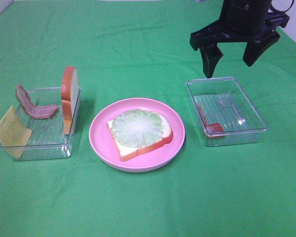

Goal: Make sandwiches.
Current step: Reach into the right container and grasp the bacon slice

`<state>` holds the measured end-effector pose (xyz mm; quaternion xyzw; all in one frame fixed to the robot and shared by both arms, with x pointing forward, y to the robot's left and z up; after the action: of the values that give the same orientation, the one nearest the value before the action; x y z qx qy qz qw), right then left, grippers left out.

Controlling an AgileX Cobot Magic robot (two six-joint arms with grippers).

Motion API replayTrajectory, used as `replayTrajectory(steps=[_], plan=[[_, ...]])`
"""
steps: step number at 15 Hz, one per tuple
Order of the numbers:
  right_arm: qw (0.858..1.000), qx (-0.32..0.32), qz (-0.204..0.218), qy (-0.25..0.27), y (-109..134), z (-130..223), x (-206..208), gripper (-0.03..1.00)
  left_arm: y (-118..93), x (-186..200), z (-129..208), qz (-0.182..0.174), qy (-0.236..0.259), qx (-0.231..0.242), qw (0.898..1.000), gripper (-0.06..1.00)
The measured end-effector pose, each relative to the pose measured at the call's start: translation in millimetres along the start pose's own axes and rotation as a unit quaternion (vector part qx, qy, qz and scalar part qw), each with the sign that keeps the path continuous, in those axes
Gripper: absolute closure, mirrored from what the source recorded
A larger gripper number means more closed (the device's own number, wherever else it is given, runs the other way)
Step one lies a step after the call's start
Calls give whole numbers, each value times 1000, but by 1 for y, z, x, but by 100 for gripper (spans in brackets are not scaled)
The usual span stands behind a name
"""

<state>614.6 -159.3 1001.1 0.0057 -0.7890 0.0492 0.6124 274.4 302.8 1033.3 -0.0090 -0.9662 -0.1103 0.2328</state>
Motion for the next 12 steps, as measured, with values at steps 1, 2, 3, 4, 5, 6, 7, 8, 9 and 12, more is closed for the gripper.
replayTrajectory(steps=[1, 2, 3, 4, 5, 6, 7, 8, 9, 12], plan=[[1000, 1, -2, 5, 1, 4, -8, 15, 0, 0, 0, 0, 0, 0, 1000, -4], [1000, 1, -6, 8, 2, 8, -15, 15, 0, 0, 0, 0, 0, 0, 1000, -4], [1000, 0, -14, 5, 5, 9, -19, 15, 0, 0, 0, 0, 0, 0, 1000, -4], [999, -8, -35, -2, 11, 8, -23, 15, 0, 0, 0, 0, 0, 0, 1000, -4], [999, -11, -41, -3, 12, 7, -23, 15, 0, 0, 0, 0, 0, 0, 1000, -4], [999, -17, -48, -3, 15, 6, -27, 15, 0, 0, 0, 0, 0, 0, 1000, -4], [999, -20, -50, 6, 18, 7, -34, 15, 0, 0, 0, 0, 0, 0, 1000, -4], [999, -21, -47, 19, 19, 8, -45, 15, 0, 0, 0, 0, 0, 0, 1000, -4], [999, -20, -45, 25, 20, 9, -50, 15, 0, 0, 0, 0, 0, 0, 1000, -4], [997, -18, -31, 64, 24, 15, -89, 15, 0, 0, 0, 0, 0, 0, 1000, -4]])
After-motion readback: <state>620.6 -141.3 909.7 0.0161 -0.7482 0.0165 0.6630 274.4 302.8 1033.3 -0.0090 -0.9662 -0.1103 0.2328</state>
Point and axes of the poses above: a point on each arm's last joint axis where the gripper is mounted, x pointing back along that axis away from the gripper, y along the wrist's bending axis when the last joint is at zero, z = x × y, the point moved 5 cm from there along -x, pointing out along that axis toward the gripper, and after that the axes turned 14 degrees about -x, right-handed, at the moved point
